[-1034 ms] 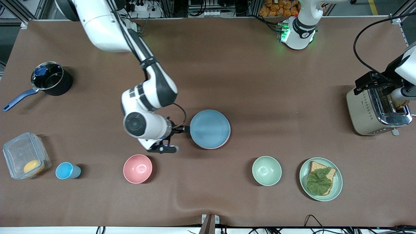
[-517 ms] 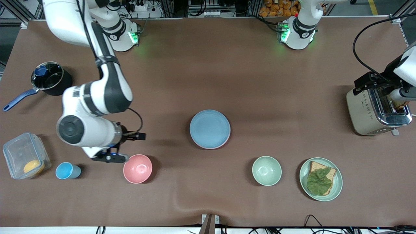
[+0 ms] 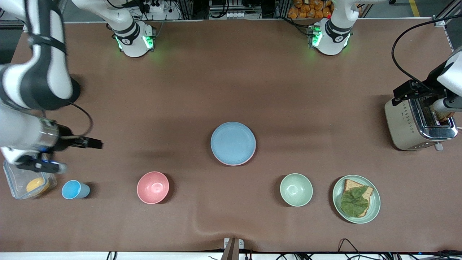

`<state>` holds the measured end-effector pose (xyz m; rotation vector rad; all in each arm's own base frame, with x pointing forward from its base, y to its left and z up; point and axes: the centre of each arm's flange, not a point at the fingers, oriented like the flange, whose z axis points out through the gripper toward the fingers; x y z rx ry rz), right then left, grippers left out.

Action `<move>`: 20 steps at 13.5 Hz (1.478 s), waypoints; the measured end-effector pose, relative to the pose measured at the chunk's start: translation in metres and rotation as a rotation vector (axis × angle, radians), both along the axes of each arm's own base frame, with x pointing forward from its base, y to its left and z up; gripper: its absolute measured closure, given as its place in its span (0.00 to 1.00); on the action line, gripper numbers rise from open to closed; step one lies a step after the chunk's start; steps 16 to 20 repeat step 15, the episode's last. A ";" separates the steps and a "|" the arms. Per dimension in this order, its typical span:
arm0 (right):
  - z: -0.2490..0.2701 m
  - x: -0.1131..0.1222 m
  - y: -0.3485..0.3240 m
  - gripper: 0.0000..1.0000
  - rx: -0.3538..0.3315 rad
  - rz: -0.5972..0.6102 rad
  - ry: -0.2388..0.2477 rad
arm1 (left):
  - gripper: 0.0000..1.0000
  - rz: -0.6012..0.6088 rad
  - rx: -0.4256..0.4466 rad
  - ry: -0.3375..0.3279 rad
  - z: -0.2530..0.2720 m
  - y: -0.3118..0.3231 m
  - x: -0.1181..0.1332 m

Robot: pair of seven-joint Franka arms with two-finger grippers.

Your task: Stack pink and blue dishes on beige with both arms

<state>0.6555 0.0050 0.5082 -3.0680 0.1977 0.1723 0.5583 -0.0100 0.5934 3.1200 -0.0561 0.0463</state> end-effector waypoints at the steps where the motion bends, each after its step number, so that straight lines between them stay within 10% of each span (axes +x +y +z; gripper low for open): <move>1: 0.015 -0.011 -0.020 0.00 0.001 0.009 -0.016 | 0.00 0.000 0.000 0.000 0.000 0.000 0.000; 7: 0.068 -0.072 -0.066 0.00 -0.010 0.128 -0.071 | 0.00 0.000 0.000 0.001 0.000 0.000 0.000; 20: 0.066 -0.076 -0.049 0.00 -0.045 0.200 -0.054 | 0.00 0.000 0.000 0.002 0.000 0.000 0.000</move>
